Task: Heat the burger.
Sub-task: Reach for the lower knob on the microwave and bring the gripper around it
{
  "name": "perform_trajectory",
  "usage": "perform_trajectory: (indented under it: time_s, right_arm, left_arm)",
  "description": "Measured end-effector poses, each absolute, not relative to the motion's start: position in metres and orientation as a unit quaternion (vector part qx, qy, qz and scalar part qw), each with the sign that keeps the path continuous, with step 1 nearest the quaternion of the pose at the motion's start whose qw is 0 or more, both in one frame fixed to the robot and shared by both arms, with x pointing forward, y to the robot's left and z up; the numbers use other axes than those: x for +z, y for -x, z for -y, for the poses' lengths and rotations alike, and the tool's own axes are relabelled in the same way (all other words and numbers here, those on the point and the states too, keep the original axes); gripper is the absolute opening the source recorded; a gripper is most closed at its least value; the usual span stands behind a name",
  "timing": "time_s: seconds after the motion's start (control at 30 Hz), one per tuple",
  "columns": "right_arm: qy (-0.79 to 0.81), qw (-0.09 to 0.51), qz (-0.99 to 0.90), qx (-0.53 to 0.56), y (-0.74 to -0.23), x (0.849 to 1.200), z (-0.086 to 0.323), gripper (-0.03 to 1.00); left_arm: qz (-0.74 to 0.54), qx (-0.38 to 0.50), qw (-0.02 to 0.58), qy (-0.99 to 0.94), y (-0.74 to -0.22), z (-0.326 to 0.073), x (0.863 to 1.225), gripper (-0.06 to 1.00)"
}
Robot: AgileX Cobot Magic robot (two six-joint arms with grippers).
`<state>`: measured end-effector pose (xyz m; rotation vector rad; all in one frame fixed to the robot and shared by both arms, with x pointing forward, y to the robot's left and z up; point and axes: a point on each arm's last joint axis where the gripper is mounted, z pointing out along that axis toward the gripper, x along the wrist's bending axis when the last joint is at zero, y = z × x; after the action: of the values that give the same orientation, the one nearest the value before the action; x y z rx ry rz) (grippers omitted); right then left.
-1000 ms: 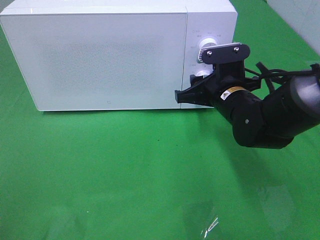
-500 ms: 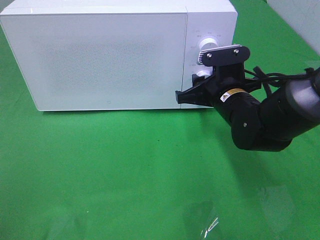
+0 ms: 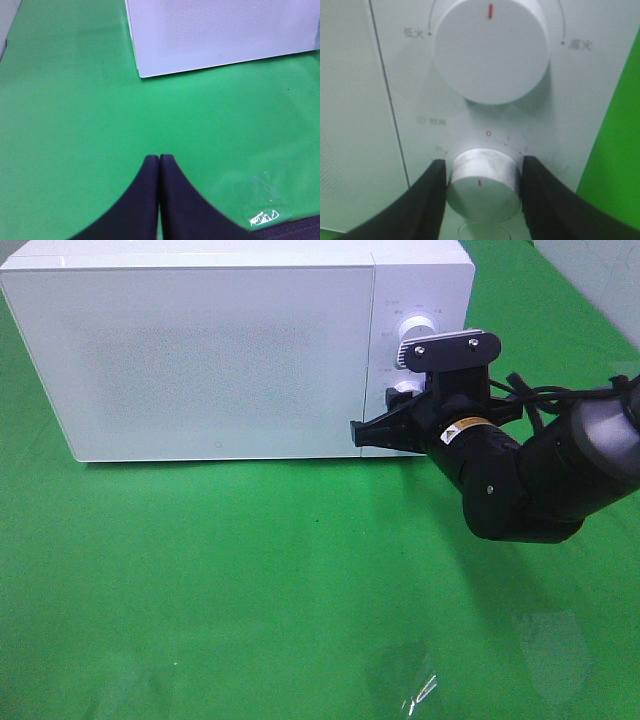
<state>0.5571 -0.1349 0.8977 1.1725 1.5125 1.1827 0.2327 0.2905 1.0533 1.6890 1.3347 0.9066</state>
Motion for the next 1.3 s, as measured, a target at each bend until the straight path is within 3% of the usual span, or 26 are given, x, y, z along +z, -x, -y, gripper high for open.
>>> perform_trajectory:
  time_s: [0.3,0.33,0.37,0.4,0.5,0.53,0.8,1.1,1.3]
  right_arm:
    - [-0.591,0.317,-0.490,0.556,-0.5572,0.8975,0.1351,0.41]
    - [-0.624,0.279,-0.448,0.577,-0.5575,0.8975,0.1356,0.41]
    - [-0.624,0.279,-0.448,0.577,-0.5575,0.8975,0.1356,0.41]
    - [-0.657,0.231,-0.397,0.598,-0.5578,0.8976,0.1359,0.41]
    - [-0.682,0.189,-0.353,0.612,-0.5582,0.8976,0.1363,0.41]
    - [-0.704,0.145,-0.308,0.623,-0.5577,0.8969,0.1370,0.41]
    - [-0.749,0.012,-0.158,0.644,-0.5563,0.8950,0.1373,0.41]
    - [-0.757,-0.085,-0.044,0.647,-0.5558,0.8928,0.1383,0.42]
    - [-0.756,-0.094,-0.038,0.646,-0.5553,0.8922,0.1380,0.42]
  left_arm:
    - [-0.526,0.357,0.392,-0.665,-0.2327,-0.2905,1.0533,0.00]
    - [-0.526,0.357,0.392,-0.665,-0.2327,-0.2905,1.0533,0.00]
    - [-0.526,0.357,0.392,-0.665,-0.2327,-0.2905,1.0533,0.00]
    - [-0.526,0.357,0.392,-0.665,-0.2327,-0.2905,1.0533,0.00]
    - [-0.526,0.357,0.392,-0.665,-0.2327,-0.2905,1.0533,0.00]
    - [-0.526,0.357,0.392,-0.665,-0.2327,-0.2905,1.0533,0.00]
    - [-0.526,0.357,0.392,-0.665,-0.2327,-0.2905,1.0533,0.00]
    - [-0.526,0.357,0.392,-0.665,-0.2327,-0.2905,1.0533,0.00]
    - [-0.526,0.357,0.392,-0.665,-0.2327,-0.2905,1.0533,0.00]
